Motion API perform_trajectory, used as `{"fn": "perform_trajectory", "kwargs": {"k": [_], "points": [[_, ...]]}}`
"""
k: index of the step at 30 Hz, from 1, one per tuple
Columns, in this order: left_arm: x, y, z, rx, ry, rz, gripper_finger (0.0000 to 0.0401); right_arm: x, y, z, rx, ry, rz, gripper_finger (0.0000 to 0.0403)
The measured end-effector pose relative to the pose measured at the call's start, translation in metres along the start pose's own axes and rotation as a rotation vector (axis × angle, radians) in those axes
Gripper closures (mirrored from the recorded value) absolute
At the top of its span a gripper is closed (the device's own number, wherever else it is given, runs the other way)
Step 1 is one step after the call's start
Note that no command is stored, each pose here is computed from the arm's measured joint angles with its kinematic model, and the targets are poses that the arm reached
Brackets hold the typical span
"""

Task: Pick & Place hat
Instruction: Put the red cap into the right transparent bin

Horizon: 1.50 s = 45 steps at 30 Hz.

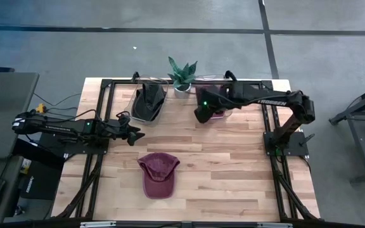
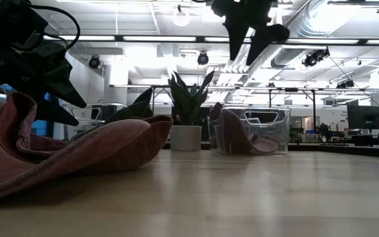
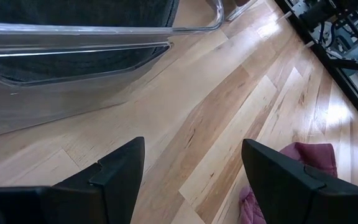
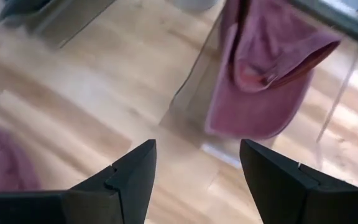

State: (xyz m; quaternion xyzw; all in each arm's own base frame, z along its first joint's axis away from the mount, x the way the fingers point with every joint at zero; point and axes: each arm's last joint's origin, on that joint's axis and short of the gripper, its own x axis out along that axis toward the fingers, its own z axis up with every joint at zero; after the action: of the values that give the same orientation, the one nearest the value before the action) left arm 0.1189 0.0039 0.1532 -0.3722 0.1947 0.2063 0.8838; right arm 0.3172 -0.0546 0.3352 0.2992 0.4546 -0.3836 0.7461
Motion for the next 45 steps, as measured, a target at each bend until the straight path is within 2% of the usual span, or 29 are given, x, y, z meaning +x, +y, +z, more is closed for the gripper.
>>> {"fn": "perform_trajectory", "kwargs": {"k": [10,20,26,29,35,41,45], "points": [[0.0,0.0,0.0,0.0,0.0,0.0,0.014,-0.017,0.032,-0.044,-0.1,0.042,0.074,0.0176],[0.0,0.0,0.0,0.0,0.0,0.0,0.014,-0.034,0.045,-0.091,-0.145,0.072,0.011,0.0176],[0.0,0.0,0.0,0.0,0.0,0.0,0.014,-0.041,0.054,-0.112,-0.193,0.062,0.045,0.0176],[0.0,0.0,0.0,0.0,0.0,0.0,0.014,-0.034,0.06,-0.124,-0.207,0.045,0.09,0.0176],[0.0,0.0,0.0,0.0,0.0,0.0,0.014,-0.002,0.064,-0.154,-0.175,0.02,0.3,0.0176],[0.0,0.0,0.0,0.0,0.0,0.0,0.014,0.03,0.064,-0.183,-0.1,0.096,0.449,0.0176],[0.0,0.0,0.0,0.0,0.0,0.0,0.014,0.044,0.064,-0.199,-0.025,0.142,0.492,0.0176]]}}
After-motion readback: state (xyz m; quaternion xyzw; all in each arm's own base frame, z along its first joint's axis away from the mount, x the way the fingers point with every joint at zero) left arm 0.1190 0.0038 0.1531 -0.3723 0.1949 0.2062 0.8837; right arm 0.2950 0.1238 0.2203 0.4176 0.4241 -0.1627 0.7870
